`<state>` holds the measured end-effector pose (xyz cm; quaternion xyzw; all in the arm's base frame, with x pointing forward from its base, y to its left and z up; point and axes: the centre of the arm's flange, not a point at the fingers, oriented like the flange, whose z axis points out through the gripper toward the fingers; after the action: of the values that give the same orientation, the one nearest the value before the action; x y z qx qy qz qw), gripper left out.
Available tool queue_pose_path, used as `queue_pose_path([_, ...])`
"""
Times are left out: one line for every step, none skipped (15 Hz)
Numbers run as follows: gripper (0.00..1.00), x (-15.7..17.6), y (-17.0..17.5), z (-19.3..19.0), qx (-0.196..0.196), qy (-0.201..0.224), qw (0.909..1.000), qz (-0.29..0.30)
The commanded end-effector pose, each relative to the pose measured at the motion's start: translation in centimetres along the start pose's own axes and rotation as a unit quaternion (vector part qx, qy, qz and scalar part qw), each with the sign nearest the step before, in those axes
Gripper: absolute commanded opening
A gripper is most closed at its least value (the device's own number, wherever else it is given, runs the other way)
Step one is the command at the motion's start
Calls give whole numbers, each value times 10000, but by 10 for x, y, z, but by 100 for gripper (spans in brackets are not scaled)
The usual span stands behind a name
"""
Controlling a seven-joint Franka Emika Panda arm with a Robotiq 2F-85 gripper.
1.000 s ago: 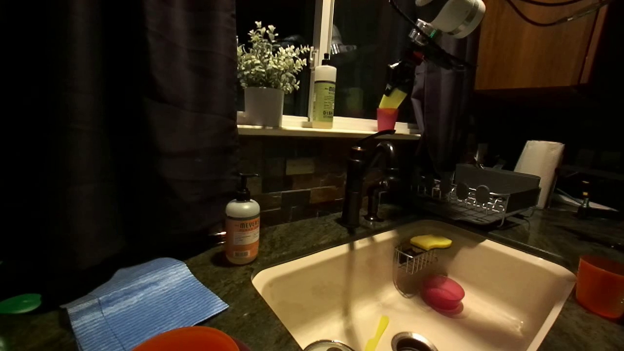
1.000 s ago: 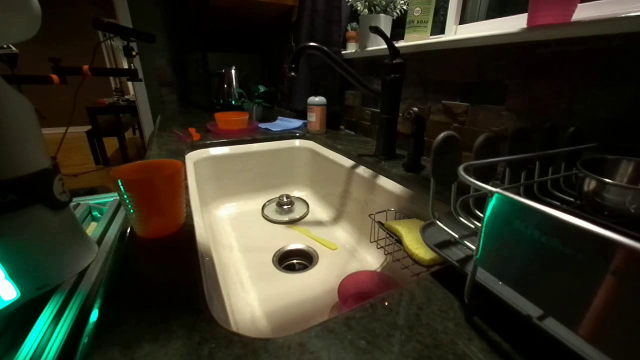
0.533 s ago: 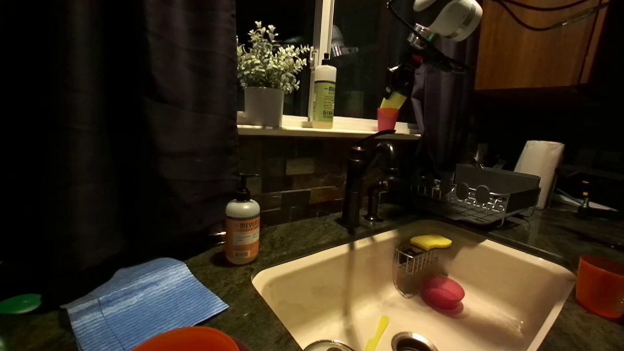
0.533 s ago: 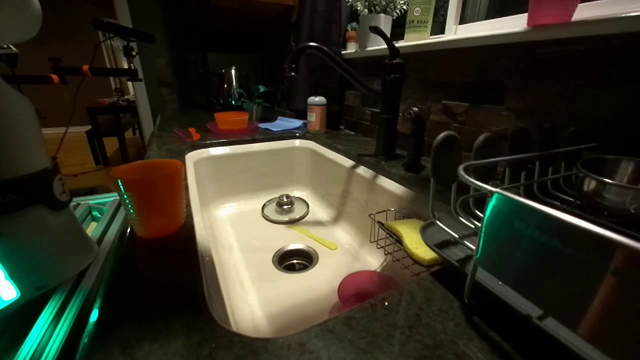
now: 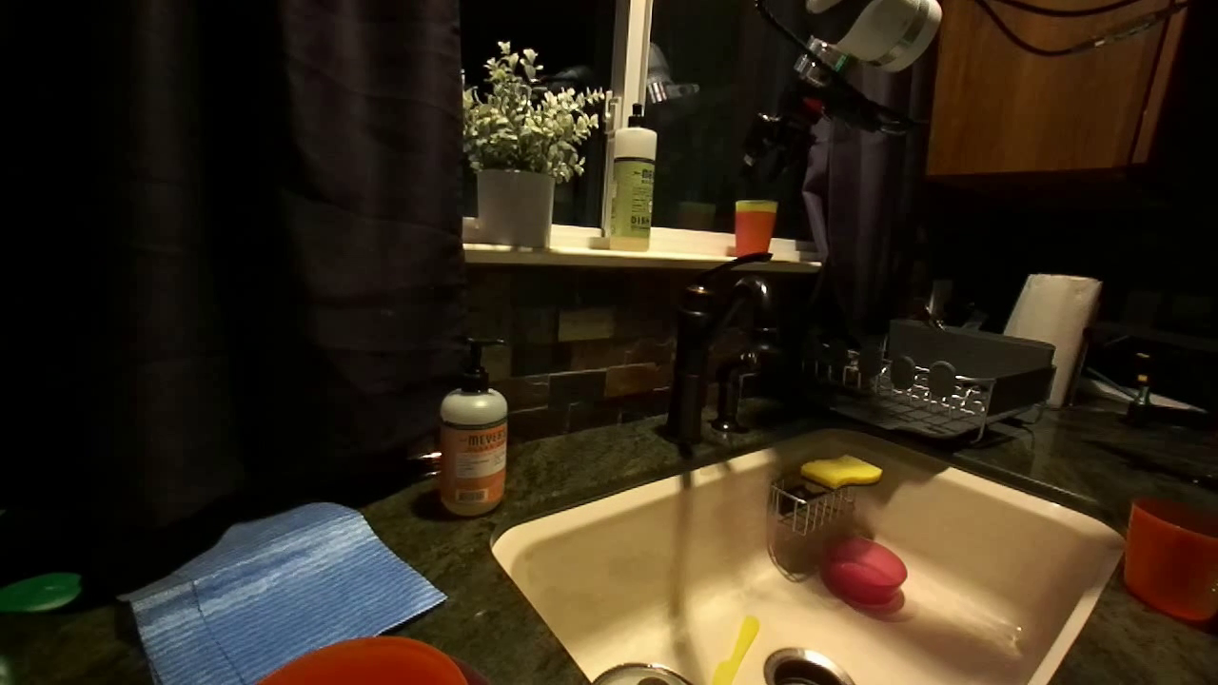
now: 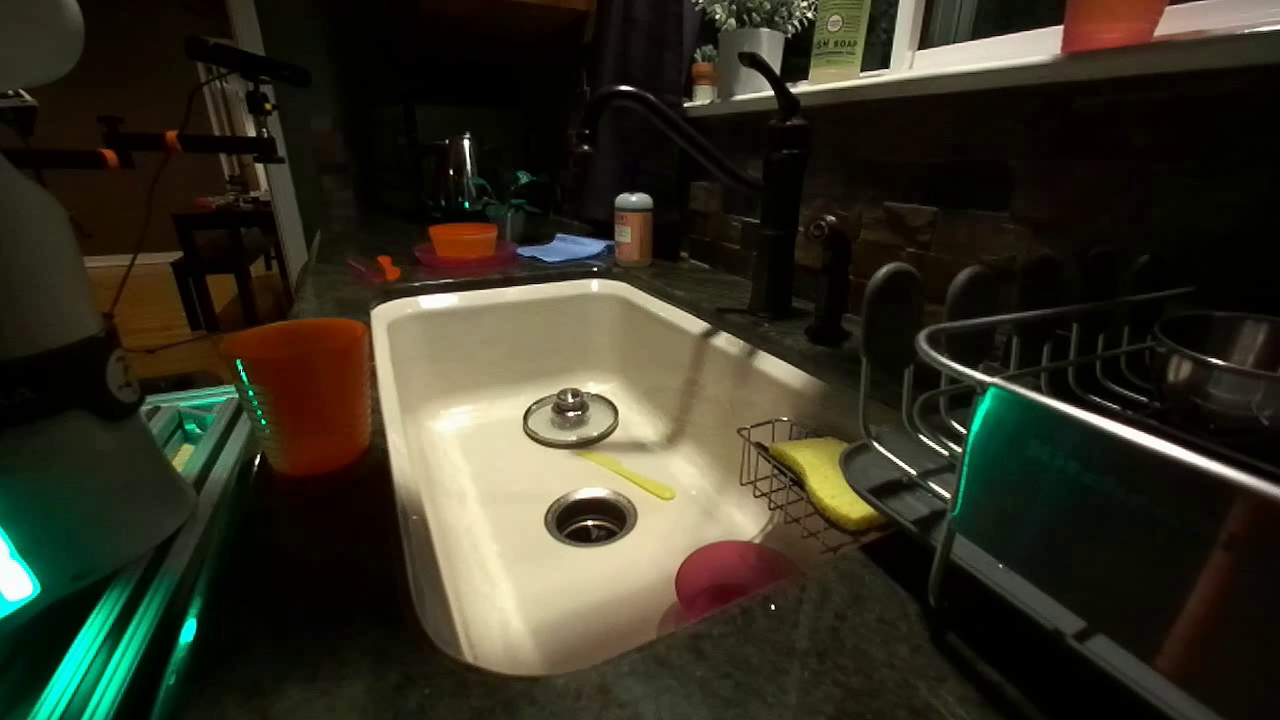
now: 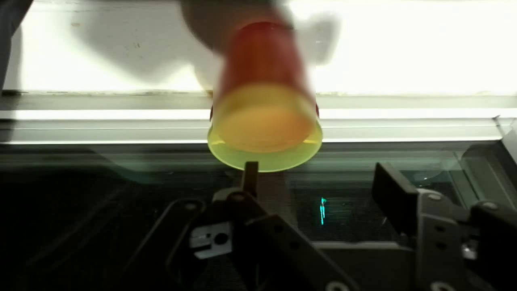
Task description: Pick up the orange and yellow cup and stack them in the red cup on the shelf
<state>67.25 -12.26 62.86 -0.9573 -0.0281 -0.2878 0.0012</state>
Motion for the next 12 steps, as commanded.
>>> queue_pose_path([100,-1,-3,-23,-147,14,9996,248])
queue_pose_path([100,-3,-4,-31,-285,80,9990,347])
queue_pose_path([100,-7,-4,-42,-389,109,9983,428])
queue_pose_path([100,-8,-4,-51,-437,120,9976,525])
queue_pose_path([100,-13,-5,-62,-467,123,9966,670])
queue_pose_path([100,-18,-5,-72,-528,117,9953,807])
queue_pose_path([100,-25,-7,-84,-651,131,9932,954])
queue_pose_path([99,-30,-6,-94,-956,219,9895,1059])
queue_pose_path([100,-36,-3,-107,-1144,168,9862,1183])
queue_pose_path([100,-44,-2,-120,-1366,97,9819,1309])
queue_pose_path([100,-53,2,-129,-1582,-5,9779,1365])
queue_pose_path([100,-63,4,-138,-1767,-205,9731,1462])
